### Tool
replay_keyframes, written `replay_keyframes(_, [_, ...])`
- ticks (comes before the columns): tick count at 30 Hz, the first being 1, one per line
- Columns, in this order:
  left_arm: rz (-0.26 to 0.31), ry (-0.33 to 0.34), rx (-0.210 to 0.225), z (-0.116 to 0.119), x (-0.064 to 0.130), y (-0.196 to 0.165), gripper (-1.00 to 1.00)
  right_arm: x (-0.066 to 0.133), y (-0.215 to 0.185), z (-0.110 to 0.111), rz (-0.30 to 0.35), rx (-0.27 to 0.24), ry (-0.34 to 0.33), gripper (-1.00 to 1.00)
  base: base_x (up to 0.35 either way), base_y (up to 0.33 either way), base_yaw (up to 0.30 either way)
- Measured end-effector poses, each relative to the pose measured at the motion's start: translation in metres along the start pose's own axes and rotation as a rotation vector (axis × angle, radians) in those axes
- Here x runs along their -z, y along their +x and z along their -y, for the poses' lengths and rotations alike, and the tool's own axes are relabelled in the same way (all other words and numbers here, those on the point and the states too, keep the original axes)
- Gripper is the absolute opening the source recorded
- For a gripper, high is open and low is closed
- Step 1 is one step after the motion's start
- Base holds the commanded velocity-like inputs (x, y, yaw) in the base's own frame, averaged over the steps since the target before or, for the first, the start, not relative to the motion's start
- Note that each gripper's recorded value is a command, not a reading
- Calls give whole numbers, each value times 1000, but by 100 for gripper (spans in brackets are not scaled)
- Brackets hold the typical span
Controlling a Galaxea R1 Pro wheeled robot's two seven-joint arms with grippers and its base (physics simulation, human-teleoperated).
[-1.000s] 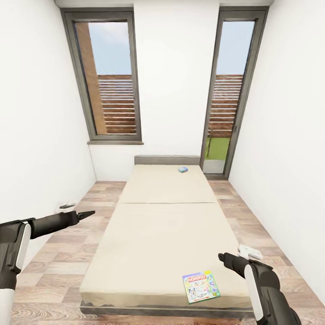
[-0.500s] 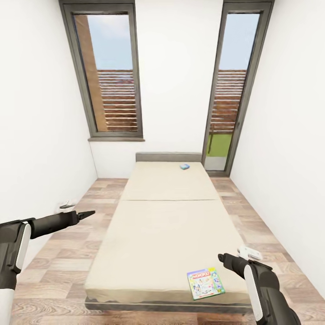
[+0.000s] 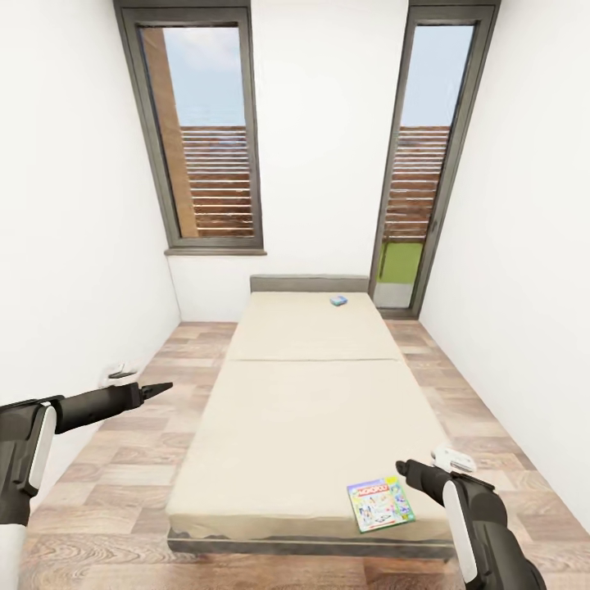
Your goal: Put all the toys in the child's room - the three board games (two on the bed and one on the table), the two jigsaw puzzles on the table, and the tennis ball on the table - inside the toy box on the table in the child's room.
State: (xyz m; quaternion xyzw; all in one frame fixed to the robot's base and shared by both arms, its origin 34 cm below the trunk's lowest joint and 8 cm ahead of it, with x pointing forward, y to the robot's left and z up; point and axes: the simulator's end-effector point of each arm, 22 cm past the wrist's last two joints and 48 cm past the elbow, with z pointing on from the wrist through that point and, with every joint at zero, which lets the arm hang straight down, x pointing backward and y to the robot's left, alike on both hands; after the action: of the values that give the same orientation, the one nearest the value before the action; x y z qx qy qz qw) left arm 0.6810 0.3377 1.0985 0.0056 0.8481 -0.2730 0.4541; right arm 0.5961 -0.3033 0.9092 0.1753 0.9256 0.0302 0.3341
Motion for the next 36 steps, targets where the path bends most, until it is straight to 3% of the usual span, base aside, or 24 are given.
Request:
replay_keyframes(14, [0,0,0,0,0,0,100,-1,1,6,0,-14,10,100,-34,24,0])
replay_keyframes(19, [0,2,1,1,0,0,100,-1,4,32,-5,-106,20,100,-77,5,0])
replay_keyframes(21, [1,3,1,1,-1,0,100,-1,3,36,1,-172,-17,100,-113,44,0])
replay_keyframes(26, [1,6,2,2,-1,0,100,2,-1,38,21,-257,-90,100,-42,17,0])
replay_keyframes(32, [1,8,4,3,-1,1,100,8,0,74,54,-401,-106,100,-7,3,0])
replay_keyframes(36, [1,9,4,3,-1,1,100,17,1,95,99,-517,-177,100,-1,0,0])
